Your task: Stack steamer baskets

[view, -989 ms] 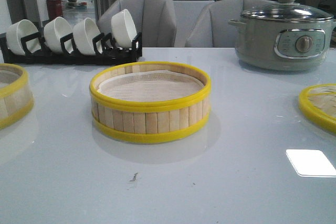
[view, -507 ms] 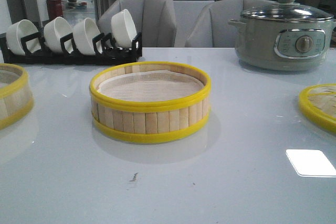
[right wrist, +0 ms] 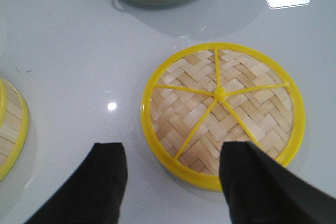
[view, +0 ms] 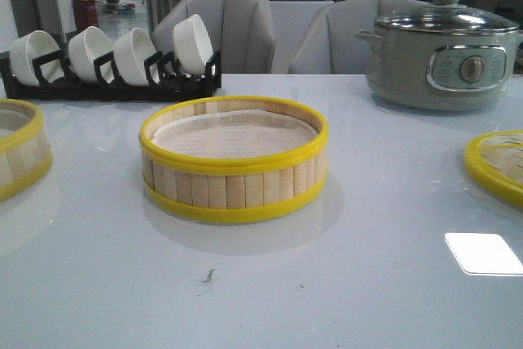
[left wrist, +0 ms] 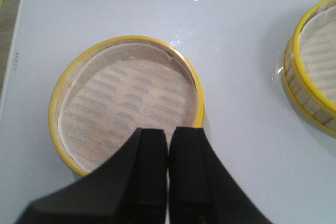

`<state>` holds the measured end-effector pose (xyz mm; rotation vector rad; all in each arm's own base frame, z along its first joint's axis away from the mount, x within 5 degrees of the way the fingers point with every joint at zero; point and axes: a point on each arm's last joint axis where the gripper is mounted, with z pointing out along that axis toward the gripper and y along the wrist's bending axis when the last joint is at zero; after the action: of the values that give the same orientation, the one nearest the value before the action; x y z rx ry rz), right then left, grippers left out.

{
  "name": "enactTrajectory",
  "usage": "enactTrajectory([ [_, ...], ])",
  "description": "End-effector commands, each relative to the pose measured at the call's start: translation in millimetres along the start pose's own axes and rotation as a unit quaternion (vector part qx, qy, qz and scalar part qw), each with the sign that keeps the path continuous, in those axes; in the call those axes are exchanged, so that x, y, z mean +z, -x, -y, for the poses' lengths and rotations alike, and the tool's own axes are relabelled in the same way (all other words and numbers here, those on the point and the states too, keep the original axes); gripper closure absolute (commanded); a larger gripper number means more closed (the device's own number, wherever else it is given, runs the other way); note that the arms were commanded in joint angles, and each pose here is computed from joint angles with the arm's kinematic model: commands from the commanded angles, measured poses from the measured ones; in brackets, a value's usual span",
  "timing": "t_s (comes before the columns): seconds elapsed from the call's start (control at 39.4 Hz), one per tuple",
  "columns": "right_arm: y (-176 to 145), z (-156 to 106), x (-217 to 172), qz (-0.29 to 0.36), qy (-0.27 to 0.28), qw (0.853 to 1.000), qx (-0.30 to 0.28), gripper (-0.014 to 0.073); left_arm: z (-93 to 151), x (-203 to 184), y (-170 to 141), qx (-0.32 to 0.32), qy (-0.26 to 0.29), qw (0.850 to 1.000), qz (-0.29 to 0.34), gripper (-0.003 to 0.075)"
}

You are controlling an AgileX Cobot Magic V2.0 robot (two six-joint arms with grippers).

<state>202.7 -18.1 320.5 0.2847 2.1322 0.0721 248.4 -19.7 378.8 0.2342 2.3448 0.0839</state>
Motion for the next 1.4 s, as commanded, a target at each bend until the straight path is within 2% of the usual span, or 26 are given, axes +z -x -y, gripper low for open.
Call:
enactTrajectory([
  [0.0, 18.8, -3.2, -8.4, 0.061, 0.009, 0.998, -0.002, 0.0088, -0.7, -1.1, 11.9, 0.012, 0.003, 1.0, 0.029, 0.0423],
  [0.05, 18.9, -3.2, -8.4, 0.062, 0.009, 0.998, -0.002, 0.0088, 0.4, 7.3, 12.2, 0.007, -0.002, 1.0, 0.019, 0.0332],
  [0.1, 18.9, -3.2, -8.4, 0.062, 0.009, 0.998, -0.002, 0.0088, 2.2, 16.7, 12.5, -0.001, -0.01, 1.0, 0.008, 0.0274],
  [0.15, 18.9, -3.2, -8.4, 0.062, 0.009, 0.998, -0.002, 0.0088, 4.0, 26.6, 13.1, -0.006, -0.017, 1.0, 0.0, 0.025],
  [0.43, 17.5, -3.0, -8.2, 0.054, 0.008, 0.998, -0.002, 0.0088, 12.3, 81.1, 18.2, -0.038, -0.047, 0.998, -0.009, 0.025],
  [0.63, 17.9, -3.1, -8.2, 0.057, 0.008, 0.998, -0.002, 0.0088, 14.9, 116.9, 17.6, -0.042, -0.049, 0.998, -0.012, 0.025],
  [0.86, 17.5, -3.0, -8.2, 0.054, 0.008, 0.998, -0.002, 0.0088, 18.8, 162.9, 7.5, -0.042, -0.049, 0.997, -0.039, 0.0251],
  [1.04, 17.6, -3.0, -8.2, 0.055, 0.008, 0.998, -0.002, 0.0088, 21.9, 193.5, -3.0, -0.033, -0.05, 0.996, -0.059, 0.028],
  [1.27, 18.2, -3.1, -8.3, 0.058, 0.008, 0.998, -0.002, 0.0088, 24.6, 216.1, -14.0, -0.032, -0.051, 0.995, -0.084, 0.0281],
  [1.37, 18.3, -3.1, -8.3, 0.059, 0.008, 0.998, -0.002, 0.0088, 24.6, 216.9, -13.8, -0.033, -0.051, 0.995, -0.081, 0.0321],
])
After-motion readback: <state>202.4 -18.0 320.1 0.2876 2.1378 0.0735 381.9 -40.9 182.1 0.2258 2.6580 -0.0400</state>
